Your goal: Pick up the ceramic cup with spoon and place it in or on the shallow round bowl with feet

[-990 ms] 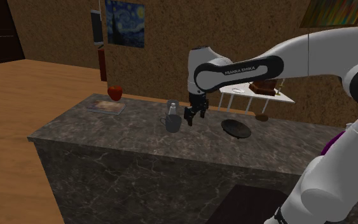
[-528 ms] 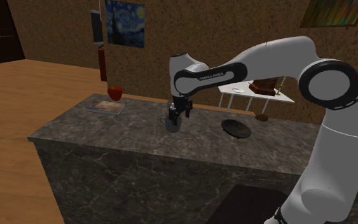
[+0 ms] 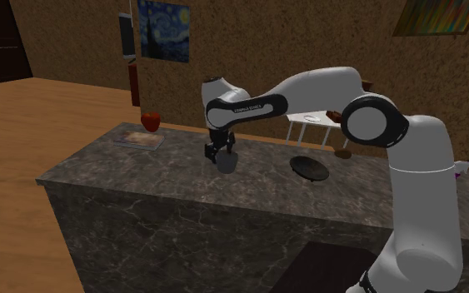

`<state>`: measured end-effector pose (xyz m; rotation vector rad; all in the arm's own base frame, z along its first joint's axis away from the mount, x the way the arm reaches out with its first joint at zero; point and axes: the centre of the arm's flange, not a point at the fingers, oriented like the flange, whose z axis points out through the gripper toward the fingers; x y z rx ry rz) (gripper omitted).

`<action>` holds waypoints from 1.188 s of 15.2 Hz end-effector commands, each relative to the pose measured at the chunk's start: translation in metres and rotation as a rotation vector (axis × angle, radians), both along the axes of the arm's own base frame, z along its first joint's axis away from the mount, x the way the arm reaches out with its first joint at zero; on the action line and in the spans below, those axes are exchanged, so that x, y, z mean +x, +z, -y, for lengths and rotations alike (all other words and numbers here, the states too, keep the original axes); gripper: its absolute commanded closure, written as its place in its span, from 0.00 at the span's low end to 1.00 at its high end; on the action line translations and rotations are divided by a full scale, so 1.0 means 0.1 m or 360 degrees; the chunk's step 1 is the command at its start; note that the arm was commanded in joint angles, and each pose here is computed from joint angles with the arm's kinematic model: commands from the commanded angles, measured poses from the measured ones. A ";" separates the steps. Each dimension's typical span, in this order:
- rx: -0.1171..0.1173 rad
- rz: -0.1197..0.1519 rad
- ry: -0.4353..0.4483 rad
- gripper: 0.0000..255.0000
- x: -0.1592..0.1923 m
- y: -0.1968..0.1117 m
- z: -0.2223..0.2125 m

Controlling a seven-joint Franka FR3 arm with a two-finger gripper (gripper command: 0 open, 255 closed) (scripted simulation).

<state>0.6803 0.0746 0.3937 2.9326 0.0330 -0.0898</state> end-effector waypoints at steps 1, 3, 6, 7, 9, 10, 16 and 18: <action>-0.0003 0.0000 0.0001 0.00 0.04 -0.10 0.01; -0.0003 0.0000 0.0001 0.00 0.03 -0.20 0.03; -0.0003 0.0000 0.0001 0.00 0.02 -0.39 0.07; -0.0002 0.0000 0.0001 0.00 0.02 -0.39 0.07; -0.0003 0.0000 0.0001 0.00 0.02 -0.39 0.07; -0.0003 0.0000 0.0001 0.00 0.02 -0.39 0.07; -0.0003 0.0000 0.0001 1.00 0.02 -0.38 0.07; -0.0003 0.0000 0.0001 1.00 0.03 -0.39 0.07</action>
